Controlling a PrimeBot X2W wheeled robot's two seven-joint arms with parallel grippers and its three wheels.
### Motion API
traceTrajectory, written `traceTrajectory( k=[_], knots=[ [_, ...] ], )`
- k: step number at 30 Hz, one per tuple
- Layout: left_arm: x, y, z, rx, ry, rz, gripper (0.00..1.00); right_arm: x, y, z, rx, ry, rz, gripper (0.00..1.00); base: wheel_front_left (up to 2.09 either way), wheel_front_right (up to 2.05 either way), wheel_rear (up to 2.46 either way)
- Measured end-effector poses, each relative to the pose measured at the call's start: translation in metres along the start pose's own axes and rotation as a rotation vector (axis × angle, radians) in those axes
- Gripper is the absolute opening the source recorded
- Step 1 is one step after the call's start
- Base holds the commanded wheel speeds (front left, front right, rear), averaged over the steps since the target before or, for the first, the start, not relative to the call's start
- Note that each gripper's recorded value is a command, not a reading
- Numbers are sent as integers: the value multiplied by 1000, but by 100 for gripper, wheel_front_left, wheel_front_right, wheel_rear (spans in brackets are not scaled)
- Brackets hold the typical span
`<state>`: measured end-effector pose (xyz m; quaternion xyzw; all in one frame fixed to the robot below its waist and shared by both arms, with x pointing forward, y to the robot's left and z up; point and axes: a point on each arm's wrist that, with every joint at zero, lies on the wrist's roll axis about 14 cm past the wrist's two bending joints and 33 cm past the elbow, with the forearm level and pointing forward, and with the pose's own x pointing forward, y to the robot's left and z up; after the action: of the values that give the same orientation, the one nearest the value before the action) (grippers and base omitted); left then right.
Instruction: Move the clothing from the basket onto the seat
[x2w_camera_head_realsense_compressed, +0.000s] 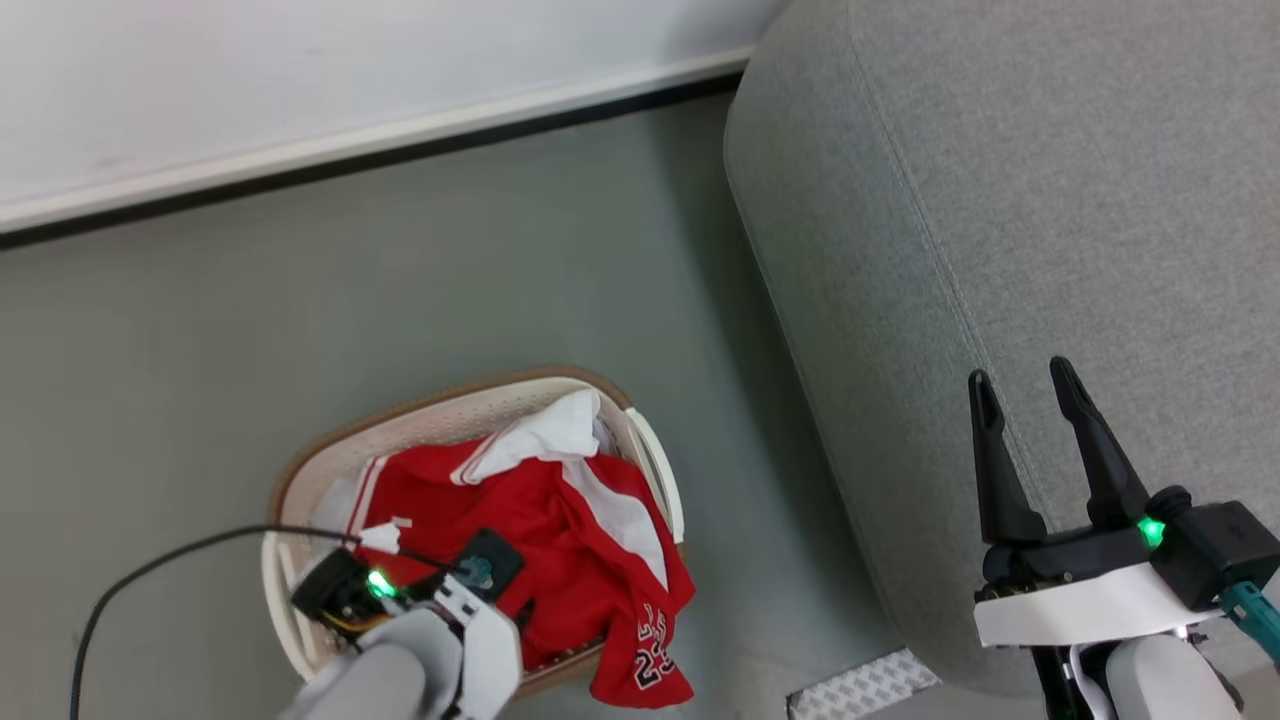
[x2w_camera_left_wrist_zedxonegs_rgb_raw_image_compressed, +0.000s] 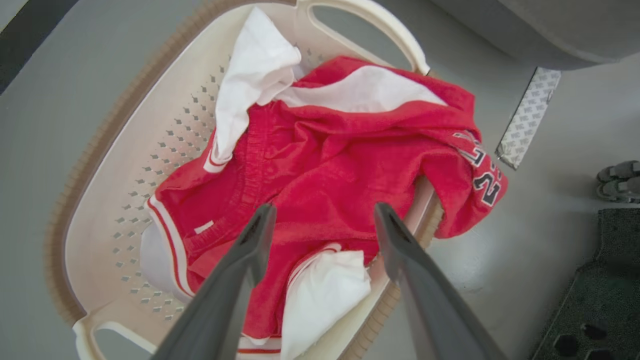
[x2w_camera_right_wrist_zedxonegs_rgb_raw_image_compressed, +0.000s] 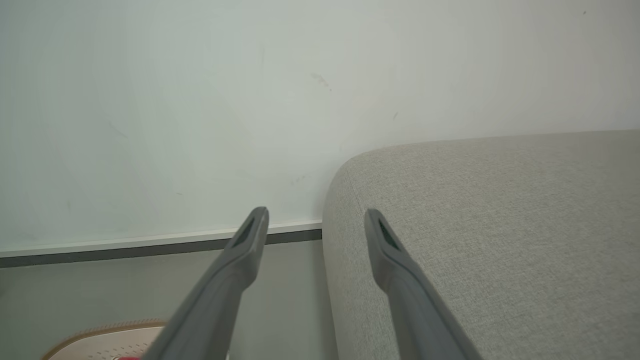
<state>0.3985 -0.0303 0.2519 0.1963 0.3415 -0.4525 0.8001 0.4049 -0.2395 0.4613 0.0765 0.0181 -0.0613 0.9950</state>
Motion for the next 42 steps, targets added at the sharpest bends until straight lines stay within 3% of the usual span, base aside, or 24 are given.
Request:
traceTrajectory(
  k=[8,16,30,31,32,34,35,42],
  knots=[
    [21,33,-29,138,133,-26,100,21,8,-13,-8,21,29,100,0,0,0],
    [41,50,-60,130,217,-60,100,41,15,-37,-9,66,58,100,0,0,0],
    [71,39,-85,100,249,-156,100,66,23,-70,-6,110,91,100,0,0,0],
    [73,35,-89,102,255,-170,91,67,23,-72,-7,115,91,100,0,0,0],
    [74,31,-92,99,260,-181,49,67,22,-75,-7,123,89,100,0,0,0],
    [76,24,-95,74,260,-200,26,67,21,-79,-9,132,87,100,0,0,0],
    [76,22,-96,66,255,-204,0,67,21,-80,-8,133,87,100,0,0,0],
    [69,24,-73,-14,163,-179,0,68,26,-72,-5,113,99,100,0,0,0]
  ],
)
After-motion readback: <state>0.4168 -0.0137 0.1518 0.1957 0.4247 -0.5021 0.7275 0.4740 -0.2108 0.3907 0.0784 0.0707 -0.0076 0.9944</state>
